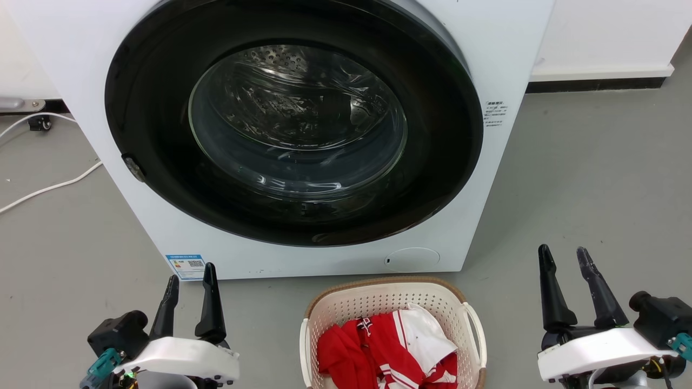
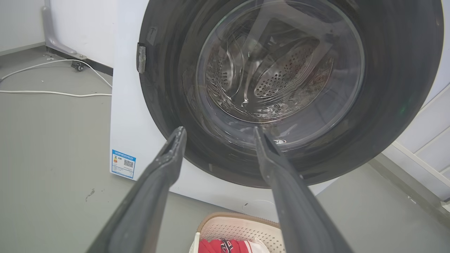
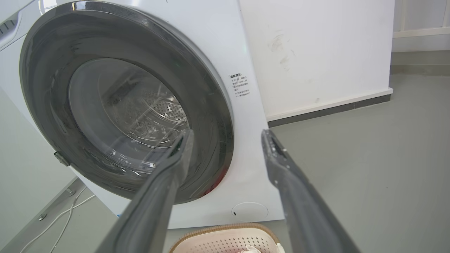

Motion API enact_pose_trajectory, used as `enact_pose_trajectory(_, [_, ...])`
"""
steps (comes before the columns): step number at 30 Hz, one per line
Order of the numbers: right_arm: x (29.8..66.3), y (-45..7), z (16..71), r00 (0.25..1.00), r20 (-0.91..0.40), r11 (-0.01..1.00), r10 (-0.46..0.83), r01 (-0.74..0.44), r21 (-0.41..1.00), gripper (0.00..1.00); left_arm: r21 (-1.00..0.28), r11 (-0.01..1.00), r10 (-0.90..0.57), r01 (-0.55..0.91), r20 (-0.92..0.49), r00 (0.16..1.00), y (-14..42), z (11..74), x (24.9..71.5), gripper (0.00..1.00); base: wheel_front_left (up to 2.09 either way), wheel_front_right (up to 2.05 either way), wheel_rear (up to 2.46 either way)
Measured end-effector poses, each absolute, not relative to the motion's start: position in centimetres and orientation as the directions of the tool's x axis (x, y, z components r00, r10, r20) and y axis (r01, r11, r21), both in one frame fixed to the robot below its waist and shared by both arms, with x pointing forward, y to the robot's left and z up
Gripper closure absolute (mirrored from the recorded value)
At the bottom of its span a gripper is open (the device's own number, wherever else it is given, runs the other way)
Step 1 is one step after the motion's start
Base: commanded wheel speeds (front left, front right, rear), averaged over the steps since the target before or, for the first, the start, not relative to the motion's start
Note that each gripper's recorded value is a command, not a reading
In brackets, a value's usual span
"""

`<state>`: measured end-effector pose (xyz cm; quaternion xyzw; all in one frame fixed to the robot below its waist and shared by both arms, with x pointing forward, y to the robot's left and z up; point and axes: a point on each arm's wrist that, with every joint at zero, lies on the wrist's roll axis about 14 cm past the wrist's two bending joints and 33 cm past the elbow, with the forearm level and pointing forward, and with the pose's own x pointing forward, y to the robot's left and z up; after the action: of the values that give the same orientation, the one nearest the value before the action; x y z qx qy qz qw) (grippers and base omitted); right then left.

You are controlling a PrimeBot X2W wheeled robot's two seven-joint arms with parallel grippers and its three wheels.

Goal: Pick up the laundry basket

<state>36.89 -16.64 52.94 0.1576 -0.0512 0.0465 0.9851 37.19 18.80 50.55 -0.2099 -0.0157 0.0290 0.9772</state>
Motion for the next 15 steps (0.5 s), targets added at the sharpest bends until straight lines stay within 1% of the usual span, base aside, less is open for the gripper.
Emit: enact_pose_trajectory(15, [36.62, -15.92, 53.02, 0.985, 0.129, 0.98, 0.111, -0.13, 0.151, 0.0, -0.275, 0.961, 0.055, -0.041, 0.042, 0.998, 18.48, 50.67, 36.99, 0.0, 0.0, 0.0, 0.0])
